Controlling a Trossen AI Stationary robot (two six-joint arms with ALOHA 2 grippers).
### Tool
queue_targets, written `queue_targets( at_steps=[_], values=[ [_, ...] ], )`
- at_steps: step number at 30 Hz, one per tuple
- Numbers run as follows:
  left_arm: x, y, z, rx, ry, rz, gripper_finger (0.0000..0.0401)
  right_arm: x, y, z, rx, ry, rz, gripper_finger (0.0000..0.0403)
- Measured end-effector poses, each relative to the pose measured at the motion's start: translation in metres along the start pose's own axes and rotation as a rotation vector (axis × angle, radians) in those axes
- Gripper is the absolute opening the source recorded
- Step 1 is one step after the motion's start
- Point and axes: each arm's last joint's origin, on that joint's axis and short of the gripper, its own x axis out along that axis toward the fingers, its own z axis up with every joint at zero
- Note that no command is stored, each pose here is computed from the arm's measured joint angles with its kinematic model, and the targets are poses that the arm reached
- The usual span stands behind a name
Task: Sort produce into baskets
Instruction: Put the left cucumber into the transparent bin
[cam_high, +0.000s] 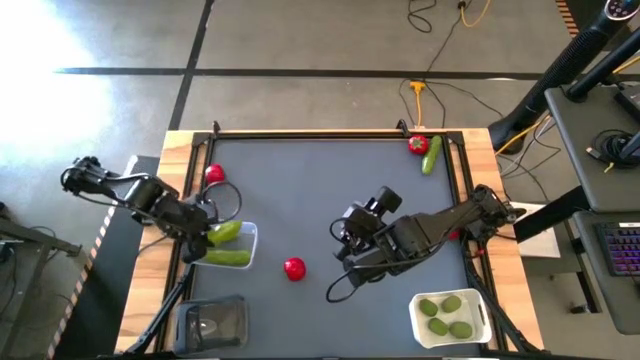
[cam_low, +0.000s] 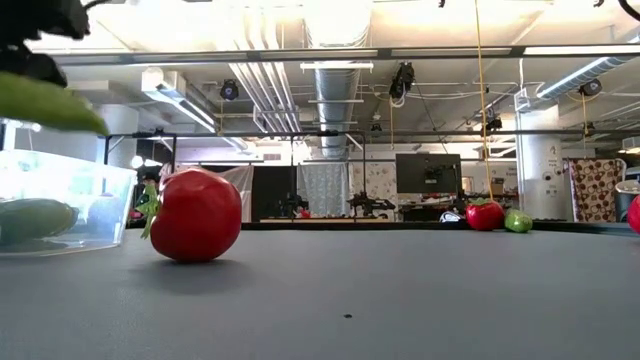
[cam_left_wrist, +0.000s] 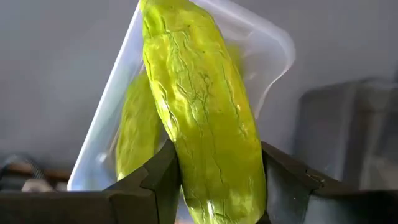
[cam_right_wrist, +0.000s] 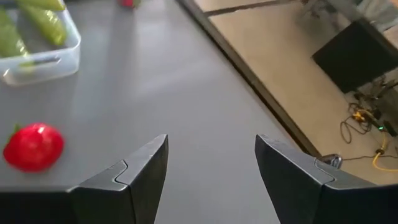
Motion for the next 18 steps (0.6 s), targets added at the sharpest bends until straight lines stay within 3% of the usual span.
queue_targets(
  at_steps=[8, 18],
  values=[
    [0.020, -0.006, 0.007, 0.054, 0.116, 0.079, 0.0163, 0.000, 0.002, -0.002, -0.019, 0.072, 0.065, 0.0233],
    [0.039, -0.011, 0.012, 0.109, 0.201, 0.105, 0.0196, -0.002, 0.002, -0.003, -0.174, 0.119, 0.129, 0.0233]
  ],
)
